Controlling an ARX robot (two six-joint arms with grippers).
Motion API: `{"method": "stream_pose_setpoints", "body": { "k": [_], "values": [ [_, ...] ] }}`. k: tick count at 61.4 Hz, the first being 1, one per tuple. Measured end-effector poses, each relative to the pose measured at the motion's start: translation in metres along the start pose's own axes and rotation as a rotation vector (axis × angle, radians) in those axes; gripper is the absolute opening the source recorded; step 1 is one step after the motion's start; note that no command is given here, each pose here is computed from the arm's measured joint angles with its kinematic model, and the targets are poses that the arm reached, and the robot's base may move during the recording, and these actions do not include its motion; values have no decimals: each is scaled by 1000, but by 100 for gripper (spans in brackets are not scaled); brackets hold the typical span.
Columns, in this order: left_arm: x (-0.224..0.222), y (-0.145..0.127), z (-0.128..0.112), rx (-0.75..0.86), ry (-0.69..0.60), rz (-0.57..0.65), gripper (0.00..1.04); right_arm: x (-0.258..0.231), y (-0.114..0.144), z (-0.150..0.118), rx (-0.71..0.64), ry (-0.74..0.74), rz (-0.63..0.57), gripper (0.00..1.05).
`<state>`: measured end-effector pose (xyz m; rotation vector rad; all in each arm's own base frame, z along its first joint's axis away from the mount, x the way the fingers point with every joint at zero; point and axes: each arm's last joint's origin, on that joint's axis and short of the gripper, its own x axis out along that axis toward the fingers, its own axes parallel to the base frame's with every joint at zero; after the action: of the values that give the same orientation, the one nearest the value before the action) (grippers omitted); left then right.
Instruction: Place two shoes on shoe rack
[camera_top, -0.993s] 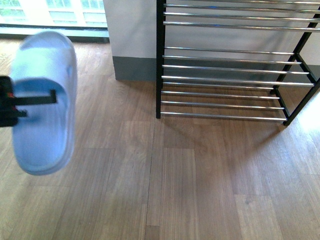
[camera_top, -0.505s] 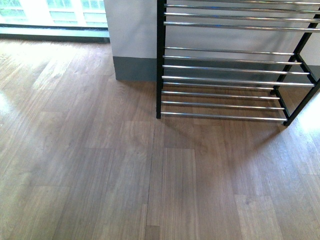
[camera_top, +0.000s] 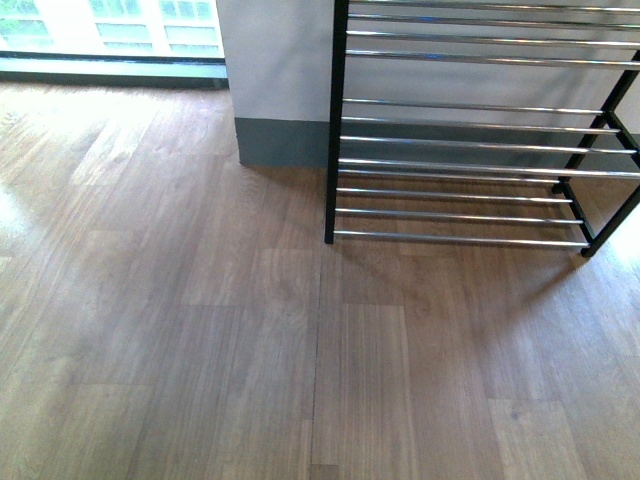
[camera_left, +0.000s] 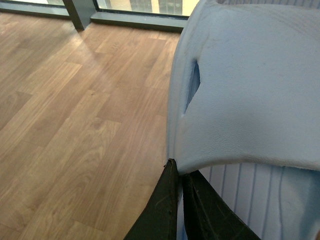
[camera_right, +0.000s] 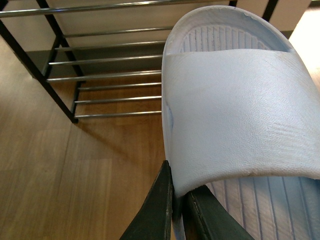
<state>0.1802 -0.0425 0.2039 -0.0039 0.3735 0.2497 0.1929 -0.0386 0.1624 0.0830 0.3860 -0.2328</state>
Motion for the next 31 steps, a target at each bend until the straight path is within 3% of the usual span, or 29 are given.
{"method": "stream_pose_setpoints", "body": {
  "k": [31],
  "values": [
    [0,0,0,-1,-2,1,2,0,0,0,0,0,3,2]
  ]
}}
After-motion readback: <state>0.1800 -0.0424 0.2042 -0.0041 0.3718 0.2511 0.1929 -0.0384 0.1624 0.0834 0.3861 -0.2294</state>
